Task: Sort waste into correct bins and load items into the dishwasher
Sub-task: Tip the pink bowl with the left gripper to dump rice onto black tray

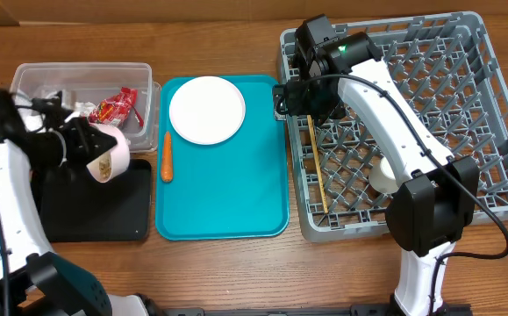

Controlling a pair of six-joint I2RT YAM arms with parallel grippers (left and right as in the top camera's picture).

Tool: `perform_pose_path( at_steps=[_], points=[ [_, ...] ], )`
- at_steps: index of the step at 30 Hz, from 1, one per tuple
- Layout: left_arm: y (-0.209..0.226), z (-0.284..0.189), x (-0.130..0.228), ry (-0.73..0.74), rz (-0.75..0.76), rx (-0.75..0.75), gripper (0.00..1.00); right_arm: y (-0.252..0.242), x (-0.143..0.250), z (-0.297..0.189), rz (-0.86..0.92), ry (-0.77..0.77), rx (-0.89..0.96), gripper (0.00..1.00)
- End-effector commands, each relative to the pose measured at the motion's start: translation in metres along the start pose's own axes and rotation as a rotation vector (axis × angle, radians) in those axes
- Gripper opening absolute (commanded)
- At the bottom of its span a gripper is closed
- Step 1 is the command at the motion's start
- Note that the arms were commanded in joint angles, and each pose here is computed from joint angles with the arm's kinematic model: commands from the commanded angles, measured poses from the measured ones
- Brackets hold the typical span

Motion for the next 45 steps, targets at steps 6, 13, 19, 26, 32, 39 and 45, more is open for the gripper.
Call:
perform_pose_path(
  at_steps=[6,13,19,26,32,39,45],
  points=[
    [0.020,-0.004,0.013,-0.197,-0.008,0.292,0.04,0.009,-0.004,-0.016,-0.011,-0.041,-0.027,1.00],
    [0.044,-0.031,0.028,-0.454,-0.047,0.454,0.04,0.009,-0.004,-0.016,-0.011,-0.041,-0.027,1.00],
    [0.058,-0.048,0.043,-0.646,-0.041,0.499,0.04,0.008,-0.004,-0.016,-0.011,-0.041,-0.027,1.00],
    [0.062,-0.053,0.047,-0.711,-0.014,0.497,0.05,0.009,-0.004,-0.016,-0.011,-0.041,-0.027,1.00],
    [0.061,-0.056,0.044,-0.736,-0.005,0.514,0.04,0.009,-0.004,-0.016,-0.011,-0.041,-0.027,1.00],
    [0.058,-0.056,0.045,-0.728,-0.031,0.525,0.04,0.008,-0.004,-0.016,-0.011,-0.041,-0.027,1.00],
    [0.056,-0.054,0.045,-0.723,-0.017,0.526,0.04,0.009,-0.004,-0.016,-0.011,-0.041,-0.027,1.00]
  ],
)
Point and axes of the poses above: each gripper's point midway between its finger pads, its own z axis out along the fingers, its own y axis along the line the jaws close on, x = y × z, the point moved 1 cm from there along -z, back along the fingers, and after that the axes turned 10 degrees about z, right-handed, at the moved point
